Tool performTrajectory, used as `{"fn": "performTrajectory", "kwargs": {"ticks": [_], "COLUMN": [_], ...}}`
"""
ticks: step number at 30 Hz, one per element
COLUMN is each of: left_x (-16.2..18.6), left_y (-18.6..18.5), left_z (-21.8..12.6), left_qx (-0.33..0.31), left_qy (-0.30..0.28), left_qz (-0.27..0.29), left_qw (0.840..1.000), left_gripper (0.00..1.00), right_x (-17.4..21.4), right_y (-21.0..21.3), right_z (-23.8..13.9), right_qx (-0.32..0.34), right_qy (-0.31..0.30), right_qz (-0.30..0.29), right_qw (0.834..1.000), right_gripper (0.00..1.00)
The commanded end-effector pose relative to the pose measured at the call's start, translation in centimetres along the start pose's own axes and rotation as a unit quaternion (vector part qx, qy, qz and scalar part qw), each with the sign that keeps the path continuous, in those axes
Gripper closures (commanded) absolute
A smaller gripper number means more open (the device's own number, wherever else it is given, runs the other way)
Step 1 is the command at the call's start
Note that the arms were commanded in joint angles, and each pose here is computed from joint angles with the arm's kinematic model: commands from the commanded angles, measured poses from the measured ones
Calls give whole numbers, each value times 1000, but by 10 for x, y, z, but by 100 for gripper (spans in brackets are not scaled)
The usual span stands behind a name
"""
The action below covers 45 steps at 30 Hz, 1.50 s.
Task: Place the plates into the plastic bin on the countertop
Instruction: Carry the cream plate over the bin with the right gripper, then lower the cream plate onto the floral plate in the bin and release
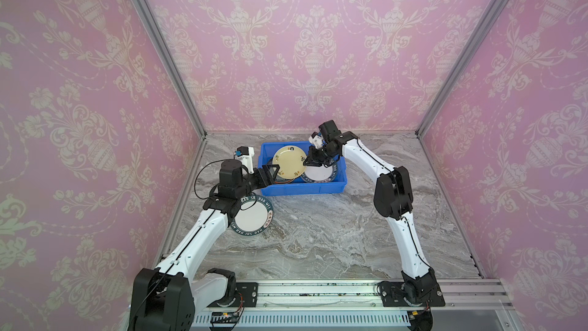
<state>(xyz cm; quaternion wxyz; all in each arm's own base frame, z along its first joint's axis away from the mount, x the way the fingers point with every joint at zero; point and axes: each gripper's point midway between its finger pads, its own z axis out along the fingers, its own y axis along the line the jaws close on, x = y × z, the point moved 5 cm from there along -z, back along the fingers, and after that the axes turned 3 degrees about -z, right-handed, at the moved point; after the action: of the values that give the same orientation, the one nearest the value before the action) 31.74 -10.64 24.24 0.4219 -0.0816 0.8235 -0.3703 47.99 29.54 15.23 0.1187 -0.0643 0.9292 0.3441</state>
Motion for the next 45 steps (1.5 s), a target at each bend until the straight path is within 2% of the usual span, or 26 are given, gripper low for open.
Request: {"fn": "performTrajectory", "kwargs": {"ticks": [1,7,10,21,27,34,42,44,45], "left_x": [8,10,10,10,11,11,12,13,13], "left_y": [12,22,28,33,34,36,40,41,42], "left_z": [5,8,8,13,15,14,14,15,16], "left_qx": [-44,-94,-117,-123,-123,-126,-132,-133,-134], "left_qy": [46,84,82,80,79,75,68,68,69], "left_qz": [-10,-25,-17,-15,-16,-12,-12,-13,-13], "left_qw": [998,992,990,989,989,989,989,989,988], "left_gripper": [26,27,27,27,27,27,27,28,28], "right_x": [-11,-16,-16,-10,-9,-7,-6,-6,-7], "right_y": [15,11,8,8,9,7,8,7,8], "right_z": [-6,10,19,39,36,31,19,21,22], "right_qx": [-32,-44,-51,-54,-40,-12,31,28,27], "right_qy": [-6,-4,-3,4,1,-4,-15,-13,-13], "right_qz": [8,21,23,40,30,27,-15,-16,-17], "right_qw": [999,999,998,998,999,1000,999,999,999], "right_gripper": [100,100,100,100,81,70,69,71,76]}}
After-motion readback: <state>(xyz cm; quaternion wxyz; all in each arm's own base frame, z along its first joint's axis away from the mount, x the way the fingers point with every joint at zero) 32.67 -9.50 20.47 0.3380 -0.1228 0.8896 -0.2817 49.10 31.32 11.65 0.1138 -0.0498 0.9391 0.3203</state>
